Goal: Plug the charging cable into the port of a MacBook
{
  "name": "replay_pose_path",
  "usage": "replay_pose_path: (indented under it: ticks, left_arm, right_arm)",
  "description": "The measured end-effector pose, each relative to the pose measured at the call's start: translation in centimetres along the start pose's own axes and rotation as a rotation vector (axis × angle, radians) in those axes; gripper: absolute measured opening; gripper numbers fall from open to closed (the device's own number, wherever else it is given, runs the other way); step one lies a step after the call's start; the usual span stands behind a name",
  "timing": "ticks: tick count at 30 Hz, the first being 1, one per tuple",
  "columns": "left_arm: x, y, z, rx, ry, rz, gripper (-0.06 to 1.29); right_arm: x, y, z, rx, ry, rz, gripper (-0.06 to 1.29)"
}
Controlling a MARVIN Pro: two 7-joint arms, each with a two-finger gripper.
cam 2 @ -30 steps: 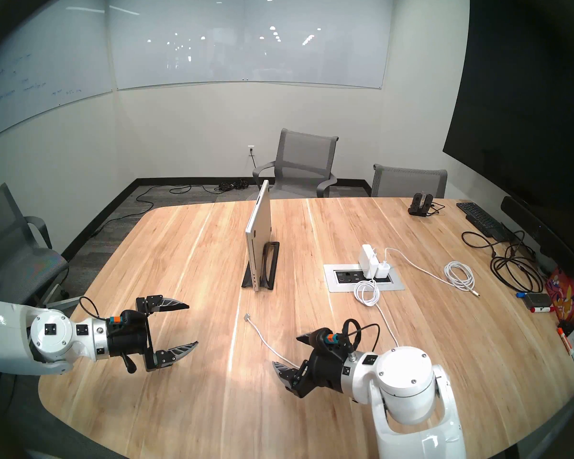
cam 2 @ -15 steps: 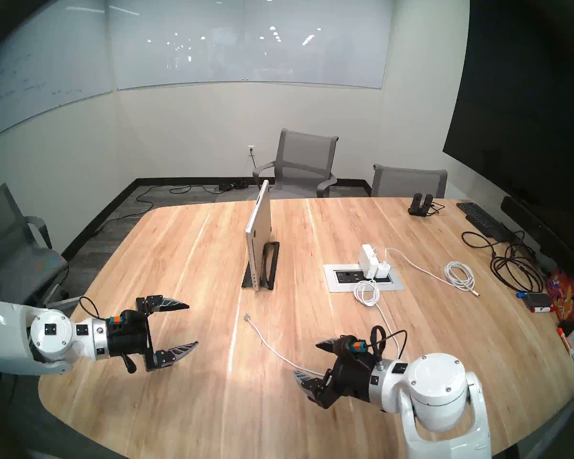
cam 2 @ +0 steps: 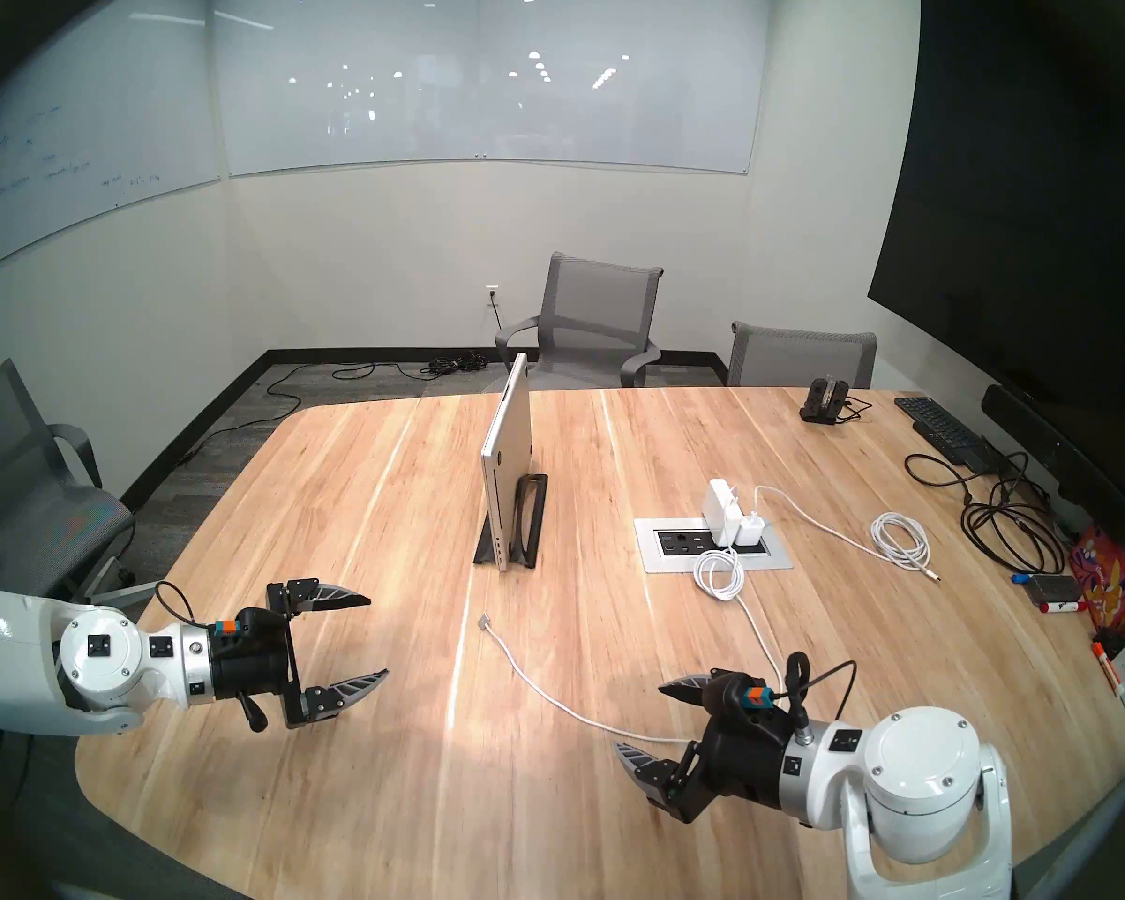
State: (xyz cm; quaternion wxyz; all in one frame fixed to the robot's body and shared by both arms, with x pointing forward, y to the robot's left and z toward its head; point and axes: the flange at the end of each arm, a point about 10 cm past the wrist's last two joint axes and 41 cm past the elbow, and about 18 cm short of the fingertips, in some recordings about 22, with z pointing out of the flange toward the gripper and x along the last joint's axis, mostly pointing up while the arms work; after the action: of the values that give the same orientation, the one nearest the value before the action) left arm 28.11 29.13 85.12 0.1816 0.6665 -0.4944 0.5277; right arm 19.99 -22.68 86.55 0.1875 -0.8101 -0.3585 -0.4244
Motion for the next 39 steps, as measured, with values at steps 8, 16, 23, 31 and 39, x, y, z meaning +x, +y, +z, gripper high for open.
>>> replay_pose_path:
  ticks: [8, 16, 23, 31, 39]
  left_arm:
    - [0.0, 0.0, 0.0, 0.0, 0.0, 0.0, 1.27]
    - [0.0, 0.0, 0.0, 0.0, 0.0, 0.0, 1.27]
    - [0.0, 0.0, 0.0, 0.0, 0.0, 0.0, 1.27]
    - [0.0, 0.0, 0.0, 0.0, 0.0, 0.0, 1.27]
    - [-0.1, 0.2, 0.0, -0.014, 0.0, 0.028, 1.27]
  right_arm:
    - [-0.6, -0.5, -0.2, 0.005, 0.006, 0.005, 1.17]
    - [-0.8, -0.9, 0.0, 0.013, 0.014, 0.007, 1.17]
    - [-0.8, -1.0, 0.0, 0.013, 0.017, 0.009, 1.17]
    - [-0.8, -1.1, 0.0, 0.012, 0.019, 0.009, 1.17]
    - [-0.8, -1.1, 0.1, 0.011, 0.022, 0.009, 1.17]
